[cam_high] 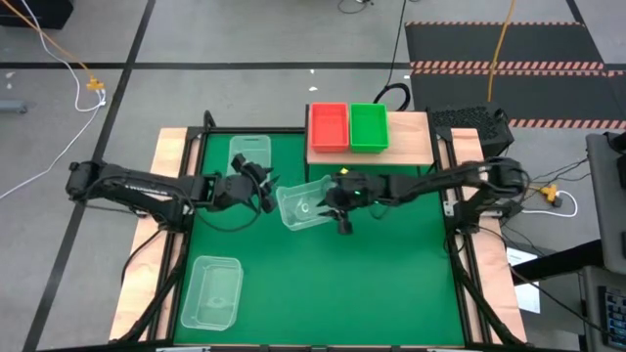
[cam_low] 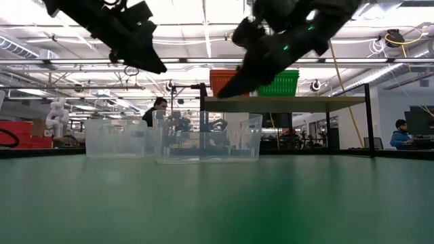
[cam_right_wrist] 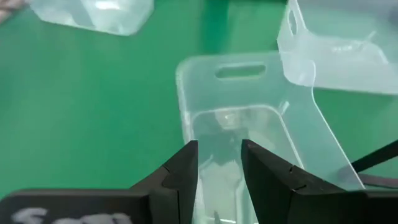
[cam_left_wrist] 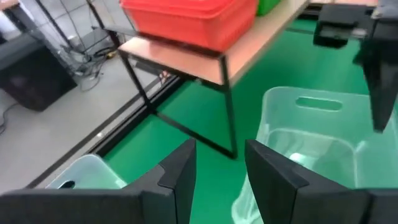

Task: Stack baskets on shelf by color
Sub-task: Put the middle right transparent bin on the shelf

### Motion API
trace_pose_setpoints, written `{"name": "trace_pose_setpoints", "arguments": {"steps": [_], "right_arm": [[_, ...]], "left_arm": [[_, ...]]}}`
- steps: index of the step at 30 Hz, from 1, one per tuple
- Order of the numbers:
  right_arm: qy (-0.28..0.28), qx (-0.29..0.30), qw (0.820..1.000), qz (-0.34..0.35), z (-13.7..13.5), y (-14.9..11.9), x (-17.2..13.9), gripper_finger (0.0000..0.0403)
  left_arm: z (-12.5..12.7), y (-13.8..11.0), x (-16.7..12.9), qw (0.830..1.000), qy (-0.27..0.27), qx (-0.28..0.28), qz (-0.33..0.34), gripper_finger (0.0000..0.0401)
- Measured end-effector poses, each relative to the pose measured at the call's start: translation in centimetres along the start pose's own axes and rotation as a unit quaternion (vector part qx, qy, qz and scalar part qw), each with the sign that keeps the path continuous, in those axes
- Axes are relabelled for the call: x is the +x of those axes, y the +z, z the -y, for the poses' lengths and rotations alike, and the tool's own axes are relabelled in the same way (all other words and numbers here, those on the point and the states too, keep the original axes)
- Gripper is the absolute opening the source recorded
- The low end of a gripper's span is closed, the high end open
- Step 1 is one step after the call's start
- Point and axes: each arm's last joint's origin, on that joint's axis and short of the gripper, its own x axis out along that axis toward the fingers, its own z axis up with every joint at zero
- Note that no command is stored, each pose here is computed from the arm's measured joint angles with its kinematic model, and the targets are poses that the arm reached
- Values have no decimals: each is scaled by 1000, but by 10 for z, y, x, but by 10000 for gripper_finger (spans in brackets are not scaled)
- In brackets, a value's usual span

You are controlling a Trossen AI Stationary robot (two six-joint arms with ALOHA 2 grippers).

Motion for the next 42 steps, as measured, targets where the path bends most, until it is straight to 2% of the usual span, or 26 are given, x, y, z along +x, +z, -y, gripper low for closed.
{"name": "trace_pose_setpoints", "arguments": {"steps": [5,9,16,20,25,30,33,35,37,42], "right_arm": [[-4,7,999,-47,2,-5,17,116],[0,29,996,-84,1,-12,18,116],[18,76,990,-114,-2,-20,18,116],[44,110,989,-92,-14,-10,13,116],[58,105,991,-52,-29,11,-8,116],[20,78,997,17,-34,36,-43,116],[-7,73,997,35,-33,43,-61,116],[-23,72,996,38,-34,46,-75,116],[-43,71,996,31,-35,46,-88,116],[-76,64,995,-18,-43,38,-120,116]], "left_arm": [[-23,8,-6,999,27,-28,14,138],[-40,18,-20,997,38,-57,46,138],[-53,20,-43,995,34,-70,63,138],[-55,19,-49,995,29,-68,63,138],[-56,22,-53,995,26,-62,79,138],[-57,24,-55,995,20,-47,90,138],[-49,22,-50,995,-62,6,73,138],[-38,18,-42,988,-145,31,49,138],[-24,12,-31,978,-202,54,17,138],[16,-13,-1,962,-238,111,-70,138]]}}
